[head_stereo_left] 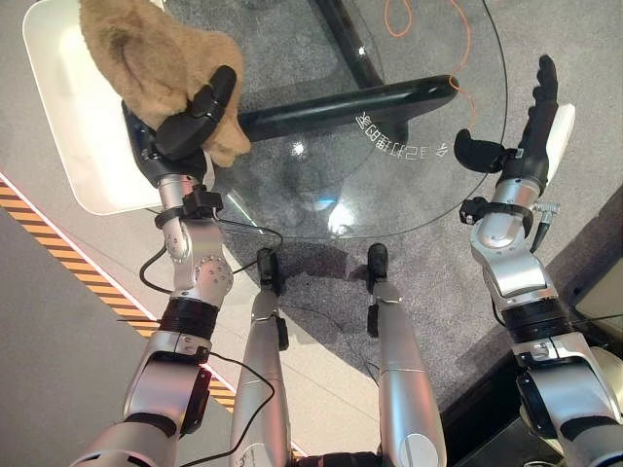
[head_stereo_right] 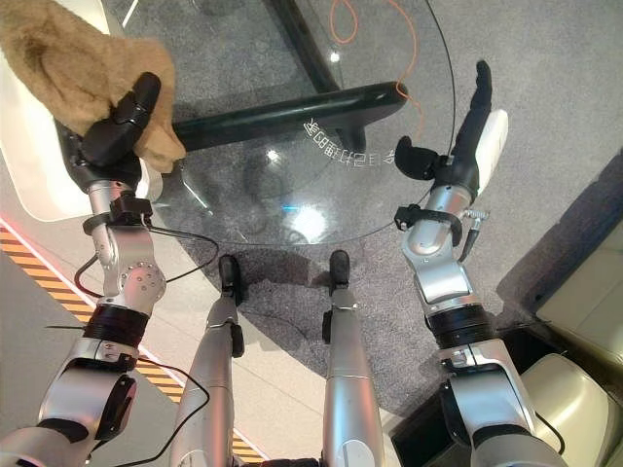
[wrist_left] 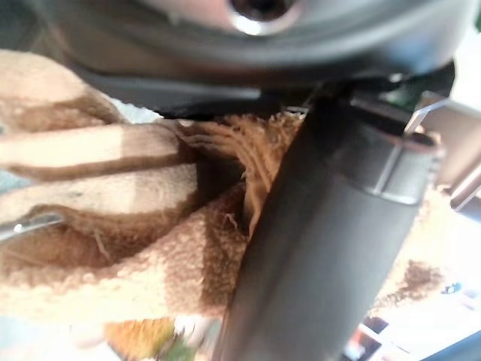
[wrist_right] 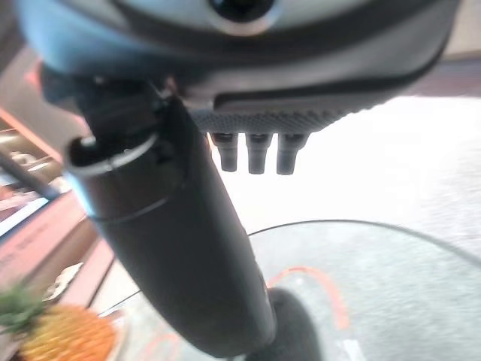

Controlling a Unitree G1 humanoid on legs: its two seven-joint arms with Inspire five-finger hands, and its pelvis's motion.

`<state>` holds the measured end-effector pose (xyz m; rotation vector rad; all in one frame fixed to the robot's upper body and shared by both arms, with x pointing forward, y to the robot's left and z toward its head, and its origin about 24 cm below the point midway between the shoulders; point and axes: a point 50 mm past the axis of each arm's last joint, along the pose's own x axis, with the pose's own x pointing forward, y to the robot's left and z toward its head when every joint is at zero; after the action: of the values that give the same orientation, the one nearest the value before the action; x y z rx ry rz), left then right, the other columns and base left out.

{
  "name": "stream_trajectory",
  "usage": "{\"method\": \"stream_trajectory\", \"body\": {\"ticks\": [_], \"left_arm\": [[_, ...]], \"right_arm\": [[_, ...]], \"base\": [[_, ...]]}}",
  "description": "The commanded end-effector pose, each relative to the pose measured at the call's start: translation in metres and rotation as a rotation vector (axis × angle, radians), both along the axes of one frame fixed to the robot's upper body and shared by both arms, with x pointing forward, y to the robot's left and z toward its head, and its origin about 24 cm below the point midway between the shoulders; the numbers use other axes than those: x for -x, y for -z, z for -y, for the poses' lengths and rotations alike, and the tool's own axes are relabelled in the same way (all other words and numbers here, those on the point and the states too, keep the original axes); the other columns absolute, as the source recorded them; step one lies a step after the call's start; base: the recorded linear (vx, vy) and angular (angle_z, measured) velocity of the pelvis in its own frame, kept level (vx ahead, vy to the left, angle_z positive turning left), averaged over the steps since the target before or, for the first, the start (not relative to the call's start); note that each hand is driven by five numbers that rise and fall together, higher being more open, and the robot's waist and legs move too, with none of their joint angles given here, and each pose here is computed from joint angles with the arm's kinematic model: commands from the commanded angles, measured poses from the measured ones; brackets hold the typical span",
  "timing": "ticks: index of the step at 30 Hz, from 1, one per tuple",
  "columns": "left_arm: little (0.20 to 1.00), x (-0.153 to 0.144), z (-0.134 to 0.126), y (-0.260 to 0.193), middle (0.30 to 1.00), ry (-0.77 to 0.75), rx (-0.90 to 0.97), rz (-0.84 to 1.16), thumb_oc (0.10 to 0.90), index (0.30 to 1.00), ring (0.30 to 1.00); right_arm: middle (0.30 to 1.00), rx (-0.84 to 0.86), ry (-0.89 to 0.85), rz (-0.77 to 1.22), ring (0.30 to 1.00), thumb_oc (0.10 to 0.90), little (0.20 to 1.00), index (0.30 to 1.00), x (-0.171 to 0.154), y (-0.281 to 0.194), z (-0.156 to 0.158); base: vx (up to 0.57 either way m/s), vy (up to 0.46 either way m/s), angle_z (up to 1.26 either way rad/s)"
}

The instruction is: Wipe the table with a cloth and put it in the basket.

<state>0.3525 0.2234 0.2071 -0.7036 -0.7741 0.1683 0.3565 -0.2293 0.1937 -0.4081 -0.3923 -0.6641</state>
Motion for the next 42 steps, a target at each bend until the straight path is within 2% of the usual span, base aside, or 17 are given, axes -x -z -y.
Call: {"method": "stream_trajectory", "body": {"ticks": [1, 9, 21, 32, 42], "left_arm": [[0.2, 0.03, -0.042, -0.059, 0.3, -0.213, -0.007, 0.311, 0.1, 0.3, 0.3], [0.2, 0.033, -0.063, -0.069, 0.3, -0.355, 0.01, 0.261, 0.1, 0.3, 0.3], [0.2, 0.035, -0.083, -0.077, 0.3, -0.548, 0.019, 0.149, 0.1, 0.3, 0.3], [0.2, 0.026, -0.096, -0.097, 0.3, -0.802, -0.148, -0.059, 0.1, 0.3, 0.3], [0.2, 0.016, -0.108, -0.113, 0.3, -0.912, -0.263, -0.219, 0.1, 0.3, 0.3]], "right_arm": [[0.9, -0.048, 0.107, 0.174, 0.9, 0.8, 0.9, 0.9, 0.012, -0.024, 0.033], [0.9, -0.127, 0.187, 0.034, 0.9, 0.8, 0.9, 0.9, 0.008, 0.012, 0.058], [0.9, -0.186, 0.252, -0.072, 0.9, 0.8, 0.9, 0.9, 0.009, 0.041, 0.076], [0.9, -0.19, 0.26, -0.11, 0.9, 0.8, 0.9, 0.9, 0.008, 0.043, 0.087], [0.9, -0.182, 0.254, -0.112, 0.9, 0.8, 0.9, 0.9, 0.004, 0.04, 0.092]], "base": [[0.0, 0.0, 0.0], [0.0, 0.0, 0.0], [0.0, 0.0, 0.0], [0.0, 0.0, 0.0], [0.0, 0.0, 0.0]]}}
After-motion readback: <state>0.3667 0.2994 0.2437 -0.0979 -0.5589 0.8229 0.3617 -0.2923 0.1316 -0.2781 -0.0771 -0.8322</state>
